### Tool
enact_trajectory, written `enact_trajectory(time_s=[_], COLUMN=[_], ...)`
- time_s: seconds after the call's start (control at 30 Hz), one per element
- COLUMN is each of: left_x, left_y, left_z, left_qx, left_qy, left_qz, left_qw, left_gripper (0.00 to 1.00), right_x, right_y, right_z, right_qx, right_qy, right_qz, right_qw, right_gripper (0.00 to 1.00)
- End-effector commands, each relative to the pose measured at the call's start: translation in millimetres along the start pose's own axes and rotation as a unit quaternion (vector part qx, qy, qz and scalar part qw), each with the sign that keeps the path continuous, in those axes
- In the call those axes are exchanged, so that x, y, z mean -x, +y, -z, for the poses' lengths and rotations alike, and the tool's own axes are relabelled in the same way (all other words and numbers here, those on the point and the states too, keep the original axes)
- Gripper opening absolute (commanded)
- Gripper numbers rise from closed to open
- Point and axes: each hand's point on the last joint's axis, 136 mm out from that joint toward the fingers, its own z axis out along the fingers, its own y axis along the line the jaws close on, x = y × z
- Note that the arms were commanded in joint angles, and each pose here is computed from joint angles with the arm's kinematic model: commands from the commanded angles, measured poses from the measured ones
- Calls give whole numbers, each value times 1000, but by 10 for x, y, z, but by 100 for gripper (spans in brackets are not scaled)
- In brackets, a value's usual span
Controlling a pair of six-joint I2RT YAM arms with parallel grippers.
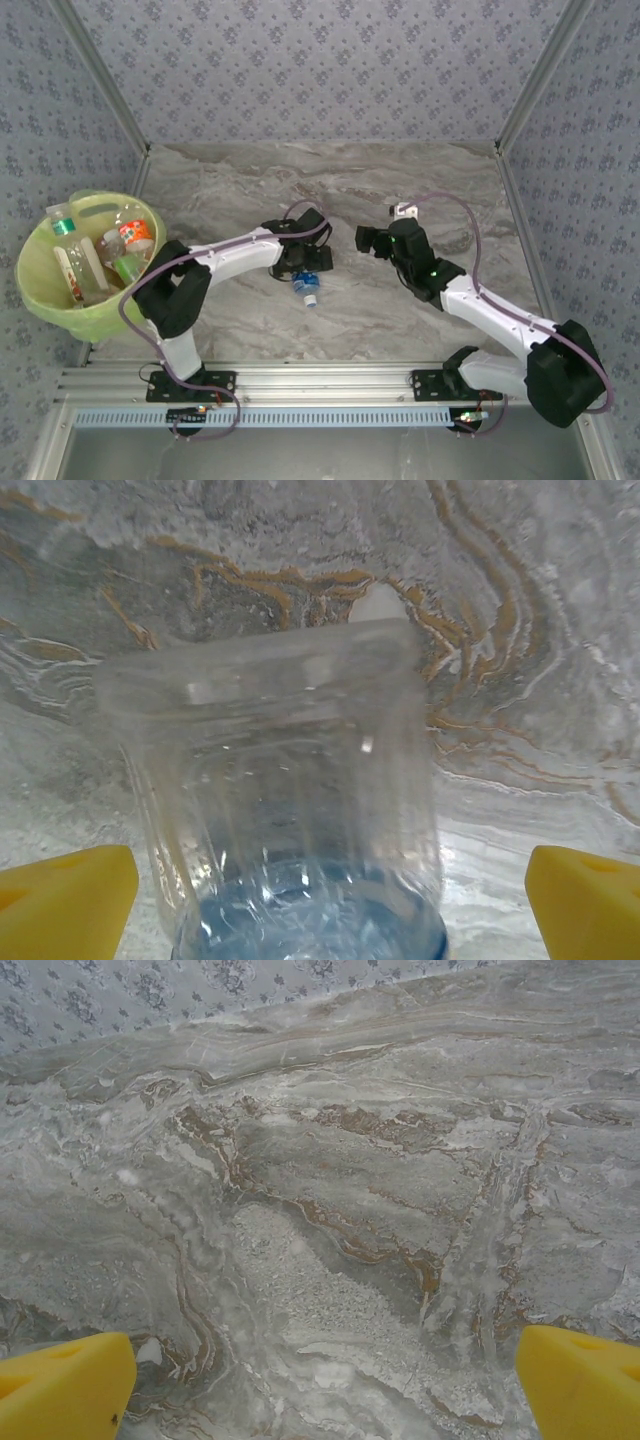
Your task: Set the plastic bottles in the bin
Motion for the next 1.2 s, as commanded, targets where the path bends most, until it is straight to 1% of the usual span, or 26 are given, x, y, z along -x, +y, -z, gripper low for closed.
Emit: enact_trajectory(time_s=[0.0,0.1,0.3,0.43,0.53,0.6,0.67,0.8,0.87,0.97,1.03,1.07,1.17], left_x=[-59,-40,-30,-7,68,161,305,592,685,799,893,900,989], left_y=[0,3,-28,-49,-90,-142,-139,-41,3,71,127,202,377], left_z=[-137,-190,-237,-166,-4,209,502,1152,1426,1797,2061,2149,2512], left_qx=[10,15,6,-12,-25,-42,-46,-41,-40,-40,-47,-41,-45], left_qy=[21,16,13,-1,-20,-43,-80,-171,-206,-244,-266,-268,-297], left_qz=[-6,-13,-26,-28,-38,-49,-61,-84,-96,-105,-101,-101,-85], left_qw=[1000,1000,1000,1000,999,997,994,981,973,963,957,957,950], left_gripper=[99,94,78,70,66,65,63,62,62,62,62,62,62], right_x=[4,4,40,59,61,72,84,125,156,197,206,215,218], right_y=[-81,-115,-128,-127,-133,-119,-103,-15,113,409,634,717,972], right_z=[58,74,88,104,107,108,108,104,107,153,217,248,336], right_qx=[-17,-24,-29,-27,-28,-25,-21,1,36,117,174,193,241], right_qy=[-7,-11,-13,-18,-20,-21,-22,-31,-36,-45,-51,-54,-60], right_qz=[-9,-14,-12,-16,-18,-17,-16,-12,-1,24,56,68,111], right_qw=[1000,1000,999,999,999,999,999,999,999,992,982,977,962], right_gripper=[100,100,100,100,100,100,100,100,100,100,100,100,100])
